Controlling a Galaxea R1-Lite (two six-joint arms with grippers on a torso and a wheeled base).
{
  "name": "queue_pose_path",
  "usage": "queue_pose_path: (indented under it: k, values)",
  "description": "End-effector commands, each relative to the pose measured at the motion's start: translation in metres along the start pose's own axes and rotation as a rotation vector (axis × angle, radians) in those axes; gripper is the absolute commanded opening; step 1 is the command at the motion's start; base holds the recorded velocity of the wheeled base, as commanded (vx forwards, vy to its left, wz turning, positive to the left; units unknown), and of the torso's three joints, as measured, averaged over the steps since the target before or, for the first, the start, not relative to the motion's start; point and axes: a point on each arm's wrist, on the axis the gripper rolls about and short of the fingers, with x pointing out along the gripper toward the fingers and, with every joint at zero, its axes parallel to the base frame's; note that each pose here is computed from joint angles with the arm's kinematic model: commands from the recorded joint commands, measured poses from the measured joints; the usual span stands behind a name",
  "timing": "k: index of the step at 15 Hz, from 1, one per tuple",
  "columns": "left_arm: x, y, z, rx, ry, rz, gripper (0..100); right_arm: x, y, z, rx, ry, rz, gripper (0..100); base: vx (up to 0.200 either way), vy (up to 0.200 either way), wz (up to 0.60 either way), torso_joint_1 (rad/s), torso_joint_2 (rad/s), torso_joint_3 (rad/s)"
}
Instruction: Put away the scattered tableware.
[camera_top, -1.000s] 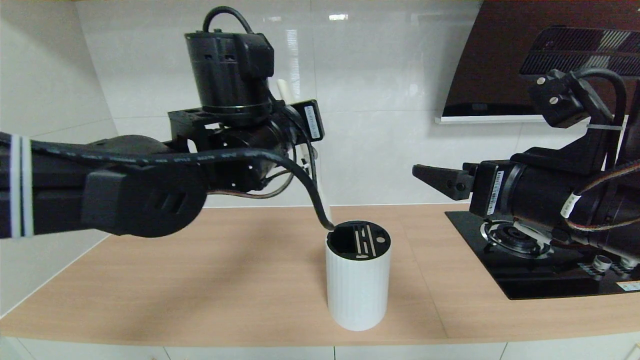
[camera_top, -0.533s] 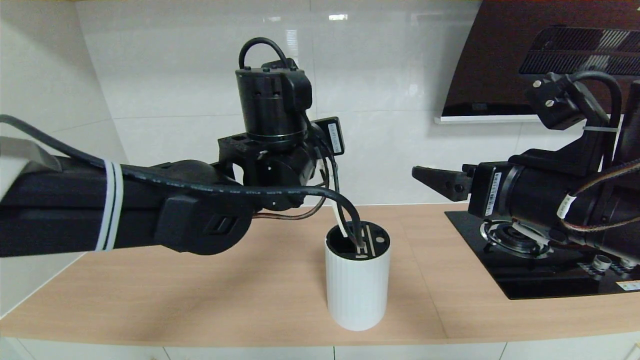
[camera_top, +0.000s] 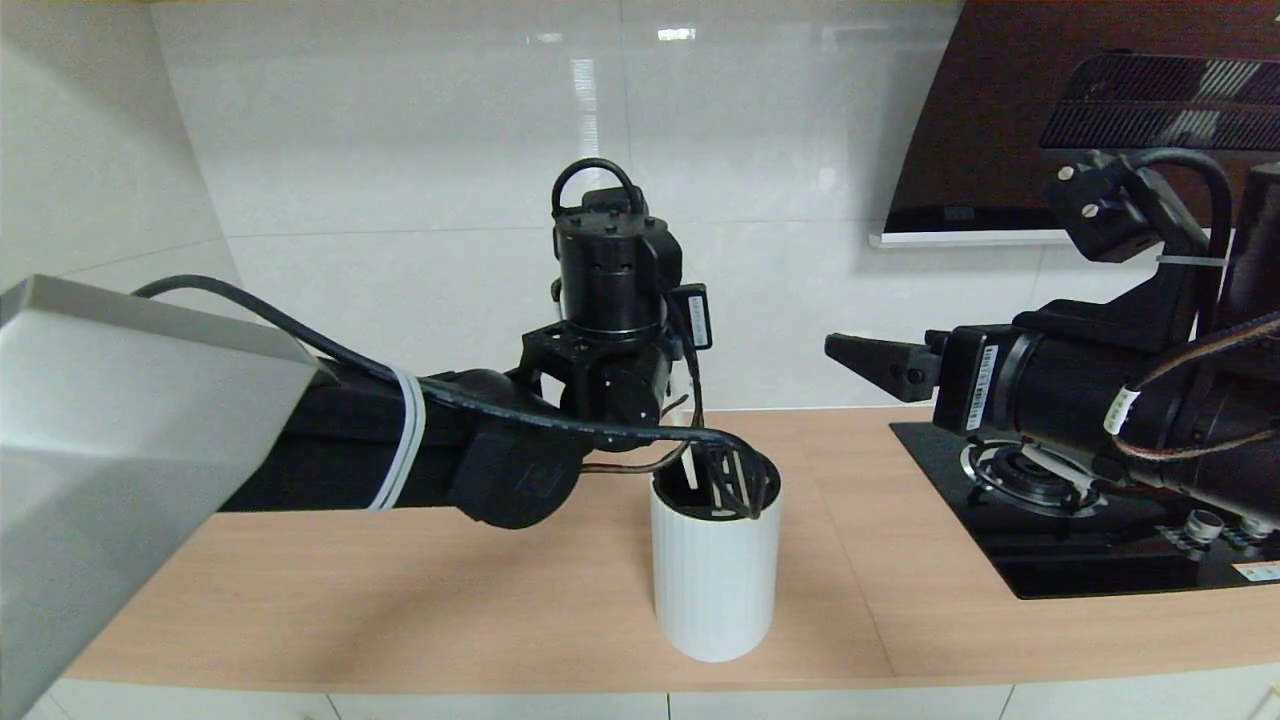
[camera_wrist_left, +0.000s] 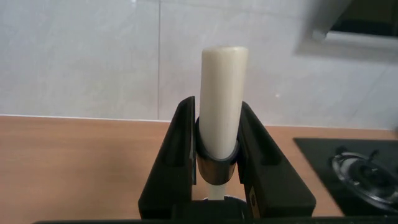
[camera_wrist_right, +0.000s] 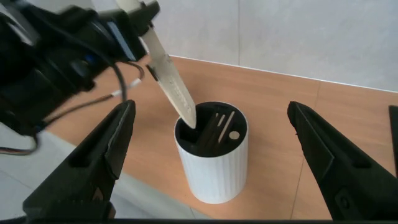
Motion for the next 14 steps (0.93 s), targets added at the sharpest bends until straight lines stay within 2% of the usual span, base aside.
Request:
queue_pose_path:
  k: [1, 5, 8, 10, 12, 13, 14]
  values:
    - [0.005, -0.001, -0.012, 0.015, 0.017, 0.01, 0, 0.001, 0.0, -0.001, 0.0, 0.003, 0.0, 100, 0.0, 0.0, 0.0, 0.0, 0.0, 0.0]
    - [-0.002, -0.012, -0.021, 0.026, 0.032, 0.003, 0, 0.003, 0.0, -0.003, -0.002, 0.01, -0.002, 100, 0.0, 0.0, 0.0, 0.0, 0.0, 0.0]
    - [-0.009, -0.017, -0.034, 0.055, 0.065, -0.001, 0, 0.004, 0.0, -0.004, -0.003, 0.015, -0.003, 100, 0.0, 0.0, 0.0, 0.0, 0.0, 0.0]
    - [-0.014, -0.023, -0.047, 0.08, 0.096, -0.019, 0, 0.004, 0.0, -0.004, -0.003, 0.015, -0.003, 100, 0.0, 0.0, 0.0, 0.0, 0.0, 0.0]
    - [-0.014, -0.026, -0.057, 0.093, 0.111, -0.024, 0, 0.004, 0.0, -0.004, -0.003, 0.016, -0.003, 100, 0.0, 0.0, 0.0, 0.0, 0.0, 0.0]
    - [-0.011, -0.028, -0.071, 0.109, 0.133, -0.022, 0, 0.004, 0.0, -0.005, -0.004, 0.019, -0.004, 100, 0.0, 0.0, 0.0, 0.0, 0.0, 0.0]
    - [-0.01, -0.029, -0.075, 0.116, 0.141, -0.021, 0, 0.004, 0.0, -0.004, -0.004, 0.018, -0.003, 100, 0.0, 0.0, 0.0, 0.0, 0.0, 0.0]
